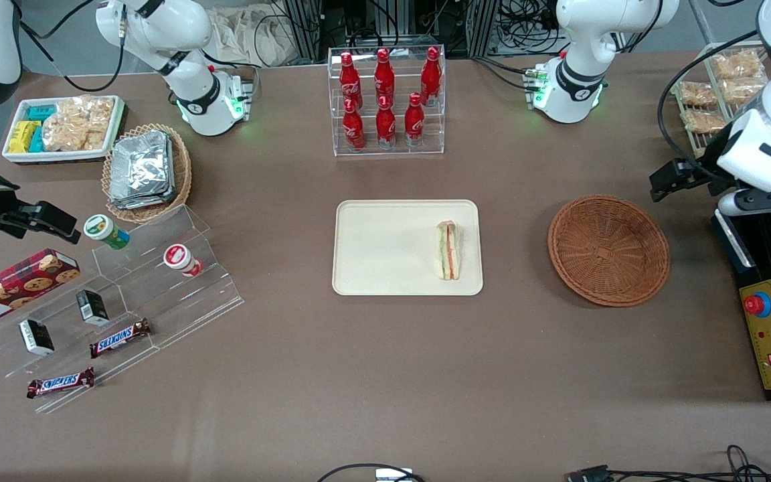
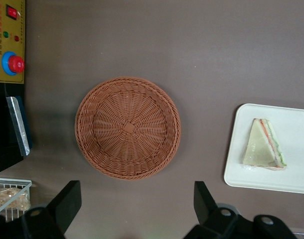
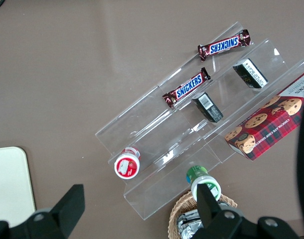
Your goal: Place sandwich from basket to tray
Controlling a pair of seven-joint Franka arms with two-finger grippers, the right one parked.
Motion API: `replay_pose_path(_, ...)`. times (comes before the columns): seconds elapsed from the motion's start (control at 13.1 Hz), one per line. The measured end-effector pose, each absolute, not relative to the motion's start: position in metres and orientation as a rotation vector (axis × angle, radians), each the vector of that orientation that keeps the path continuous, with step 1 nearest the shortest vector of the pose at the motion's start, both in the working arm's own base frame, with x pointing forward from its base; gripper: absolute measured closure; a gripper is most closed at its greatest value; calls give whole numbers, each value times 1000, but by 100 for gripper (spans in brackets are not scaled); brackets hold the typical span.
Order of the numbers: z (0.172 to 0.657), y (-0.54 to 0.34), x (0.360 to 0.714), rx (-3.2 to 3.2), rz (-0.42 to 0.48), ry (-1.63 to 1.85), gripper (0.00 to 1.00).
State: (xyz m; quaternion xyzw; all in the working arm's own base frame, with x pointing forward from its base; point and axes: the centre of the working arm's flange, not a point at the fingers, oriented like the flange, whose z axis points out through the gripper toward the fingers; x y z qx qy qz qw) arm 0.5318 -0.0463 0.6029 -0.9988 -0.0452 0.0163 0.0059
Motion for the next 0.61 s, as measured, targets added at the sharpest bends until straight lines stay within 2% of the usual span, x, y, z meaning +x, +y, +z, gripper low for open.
replay_pose_path(0.61,615,-47,533,-3126,3,-138,0)
